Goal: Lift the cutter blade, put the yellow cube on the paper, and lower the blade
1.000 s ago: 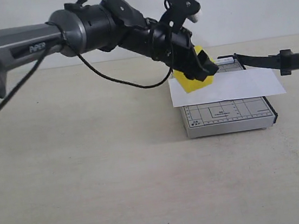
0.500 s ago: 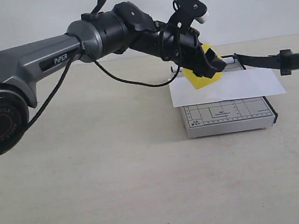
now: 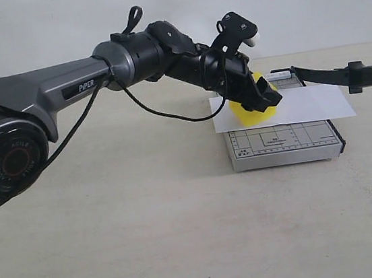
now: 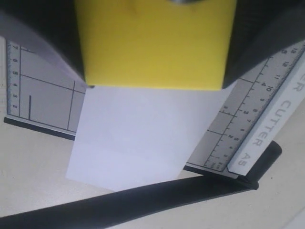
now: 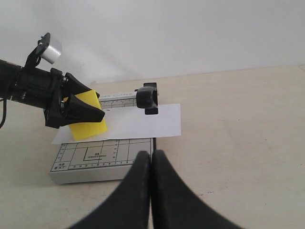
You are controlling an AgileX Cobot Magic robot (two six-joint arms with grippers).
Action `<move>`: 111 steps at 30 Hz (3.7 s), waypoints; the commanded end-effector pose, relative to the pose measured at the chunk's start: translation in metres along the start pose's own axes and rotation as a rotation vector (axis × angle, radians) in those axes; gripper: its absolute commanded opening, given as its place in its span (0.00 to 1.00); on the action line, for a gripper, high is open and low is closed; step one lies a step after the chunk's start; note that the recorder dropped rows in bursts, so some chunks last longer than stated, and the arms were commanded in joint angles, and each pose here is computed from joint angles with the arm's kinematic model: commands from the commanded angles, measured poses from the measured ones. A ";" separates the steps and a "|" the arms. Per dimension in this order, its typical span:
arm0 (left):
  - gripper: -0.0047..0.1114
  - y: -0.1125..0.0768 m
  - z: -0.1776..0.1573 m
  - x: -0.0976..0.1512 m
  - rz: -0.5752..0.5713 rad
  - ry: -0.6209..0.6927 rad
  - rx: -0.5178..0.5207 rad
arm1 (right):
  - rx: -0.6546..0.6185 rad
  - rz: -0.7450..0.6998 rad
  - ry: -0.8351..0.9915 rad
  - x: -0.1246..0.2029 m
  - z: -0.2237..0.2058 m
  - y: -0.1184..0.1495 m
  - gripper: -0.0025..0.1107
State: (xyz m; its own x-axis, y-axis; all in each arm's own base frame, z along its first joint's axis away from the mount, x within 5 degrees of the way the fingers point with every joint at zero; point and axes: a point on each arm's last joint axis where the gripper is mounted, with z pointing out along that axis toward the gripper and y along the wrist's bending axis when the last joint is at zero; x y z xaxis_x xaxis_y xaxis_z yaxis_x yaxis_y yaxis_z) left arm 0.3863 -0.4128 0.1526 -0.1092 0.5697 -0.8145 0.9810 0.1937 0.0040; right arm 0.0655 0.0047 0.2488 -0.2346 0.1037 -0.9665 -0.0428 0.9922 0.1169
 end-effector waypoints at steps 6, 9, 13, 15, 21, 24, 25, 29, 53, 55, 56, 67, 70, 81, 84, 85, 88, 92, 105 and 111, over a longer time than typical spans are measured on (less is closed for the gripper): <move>0.08 0.001 0.002 -0.003 -0.020 -0.033 -0.015 | -0.001 0.000 0.001 0.001 0.001 0.000 0.02; 0.08 0.003 0.001 -0.004 -0.023 -0.043 -0.036 | -0.001 0.000 0.001 0.001 0.001 0.000 0.02; 0.15 0.003 0.001 -0.004 -0.023 -0.045 -0.040 | -0.001 0.000 0.001 0.001 0.001 0.000 0.02; 0.24 0.003 0.001 -0.004 -0.023 -0.045 -0.040 | -0.001 0.000 0.001 0.001 0.001 0.000 0.02; 0.56 0.003 0.003 -0.002 -0.025 -0.042 -0.041 | -0.001 0.000 0.001 0.001 0.001 0.000 0.02; 0.68 0.008 0.003 -0.003 -0.026 -0.060 -0.088 | -0.001 0.000 0.001 0.001 0.001 0.000 0.02; 0.71 0.009 0.003 -0.004 -0.028 -0.069 -0.109 | -0.001 0.000 0.001 0.001 0.001 0.000 0.02; 0.78 0.013 0.002 -0.005 -0.029 -0.086 -0.151 | -0.001 0.000 0.001 0.001 0.001 0.000 0.02; 0.08 0.007 -0.124 -0.059 -0.351 0.019 -0.303 | 0.001 0.001 0.019 0.003 0.001 0.000 0.02; 0.08 -0.002 -0.136 -0.047 -0.373 -0.009 -0.351 | 0.002 0.003 0.034 0.004 0.001 0.000 0.02; 0.08 -0.005 -0.139 -0.039 -0.382 -0.016 -0.374 | 0.002 0.003 0.034 0.004 0.001 0.000 0.02; 0.08 -0.023 -0.363 0.089 -0.708 -0.569 -1.216 | 0.002 0.003 0.034 0.004 0.001 0.000 0.02; 0.08 -0.023 -0.419 0.138 -0.925 -0.614 -1.446 | 0.002 0.003 0.034 0.004 0.001 0.000 0.02; 0.08 -0.044 -0.512 0.215 -1.242 -0.588 -1.661 | -0.003 0.014 0.034 0.004 0.001 0.000 0.02; 0.08 -0.051 -0.520 0.203 -1.170 -0.617 -1.686 | -0.003 0.014 0.034 0.004 0.001 0.000 0.02; 0.08 -0.055 -0.525 0.197 -1.120 -0.635 -1.710 | -0.003 0.014 0.034 0.004 0.001 0.000 0.02; 0.08 -0.070 -0.536 0.171 -0.974 -0.753 -1.769 | -0.003 0.014 0.034 0.004 0.001 0.000 0.02; 0.08 -0.099 -0.537 0.127 -0.684 -0.751 -1.728 | -0.003 0.014 0.032 0.004 0.001 0.000 0.02; 0.08 -0.252 -0.538 0.070 -0.208 -0.877 -1.569 | -0.004 0.014 0.026 0.003 0.001 0.000 0.02; 0.08 -0.259 -0.500 0.113 -0.319 -0.734 -1.470 | -0.005 0.014 0.018 0.003 0.001 0.000 0.02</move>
State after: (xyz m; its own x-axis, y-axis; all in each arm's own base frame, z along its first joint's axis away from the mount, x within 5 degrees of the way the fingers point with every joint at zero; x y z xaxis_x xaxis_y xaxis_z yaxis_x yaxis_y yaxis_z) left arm 0.0314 0.0028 0.3842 0.3876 -0.0161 -0.9217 -0.1142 0.9913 -0.0654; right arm 0.0649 0.0053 0.2467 -0.2600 0.1205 -0.9581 -0.0423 0.9898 0.1360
